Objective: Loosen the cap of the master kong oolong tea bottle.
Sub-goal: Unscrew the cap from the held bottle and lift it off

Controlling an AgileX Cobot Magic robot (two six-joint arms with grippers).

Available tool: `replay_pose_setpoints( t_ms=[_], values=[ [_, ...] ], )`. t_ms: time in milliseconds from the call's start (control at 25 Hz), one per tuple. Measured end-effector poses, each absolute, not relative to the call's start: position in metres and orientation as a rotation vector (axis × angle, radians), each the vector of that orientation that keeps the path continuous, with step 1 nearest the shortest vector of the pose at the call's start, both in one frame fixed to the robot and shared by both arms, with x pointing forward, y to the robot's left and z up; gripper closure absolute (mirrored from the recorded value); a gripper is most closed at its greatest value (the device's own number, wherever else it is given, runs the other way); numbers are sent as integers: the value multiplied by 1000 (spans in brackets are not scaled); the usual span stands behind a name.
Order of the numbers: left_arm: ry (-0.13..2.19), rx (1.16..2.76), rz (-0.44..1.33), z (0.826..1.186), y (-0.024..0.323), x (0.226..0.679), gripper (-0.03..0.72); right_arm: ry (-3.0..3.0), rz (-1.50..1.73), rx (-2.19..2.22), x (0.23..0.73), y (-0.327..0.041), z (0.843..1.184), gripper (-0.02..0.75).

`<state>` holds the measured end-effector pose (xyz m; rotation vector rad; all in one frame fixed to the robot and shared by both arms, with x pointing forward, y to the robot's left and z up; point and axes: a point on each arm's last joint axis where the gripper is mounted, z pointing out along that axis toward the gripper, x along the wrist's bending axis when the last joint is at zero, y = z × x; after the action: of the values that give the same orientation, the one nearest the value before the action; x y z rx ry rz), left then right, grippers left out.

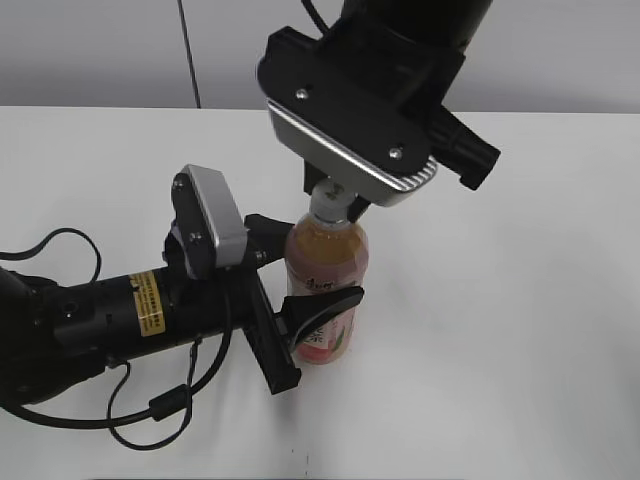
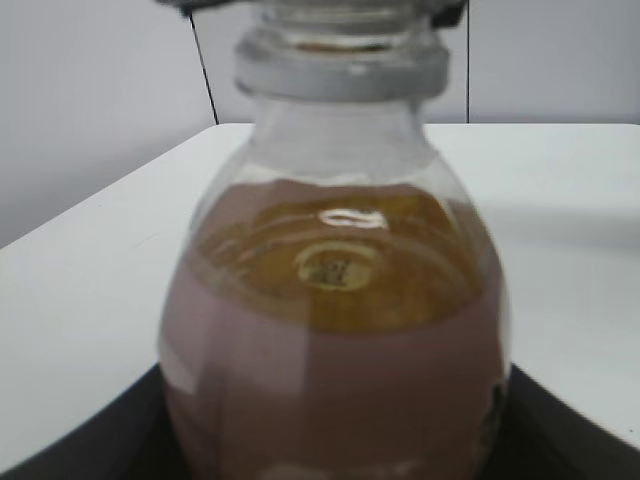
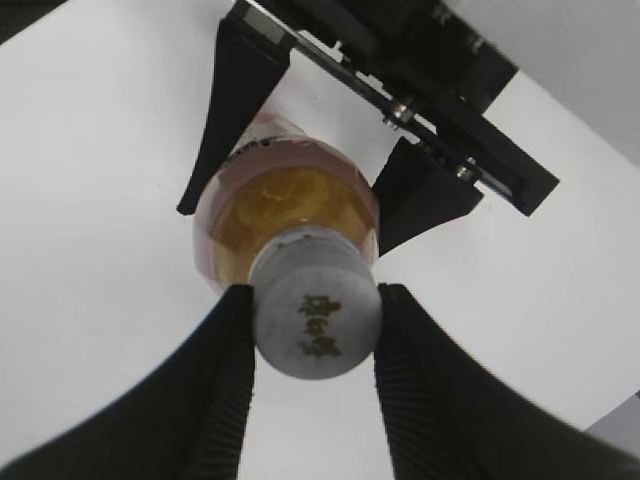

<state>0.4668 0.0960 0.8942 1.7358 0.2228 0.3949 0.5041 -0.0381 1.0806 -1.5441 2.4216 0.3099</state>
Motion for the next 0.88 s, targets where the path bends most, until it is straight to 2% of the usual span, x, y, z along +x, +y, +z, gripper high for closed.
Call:
replay_pose_setpoints(
  t_ms=[520,880],
  values=[
    [229,1734,393,894,96,467,252,2094,262,-1896,505,-36,1082,456],
    [231,1734,392,894,96,467,252,2026,263,-1964,504,-36,1082,456]
  ],
)
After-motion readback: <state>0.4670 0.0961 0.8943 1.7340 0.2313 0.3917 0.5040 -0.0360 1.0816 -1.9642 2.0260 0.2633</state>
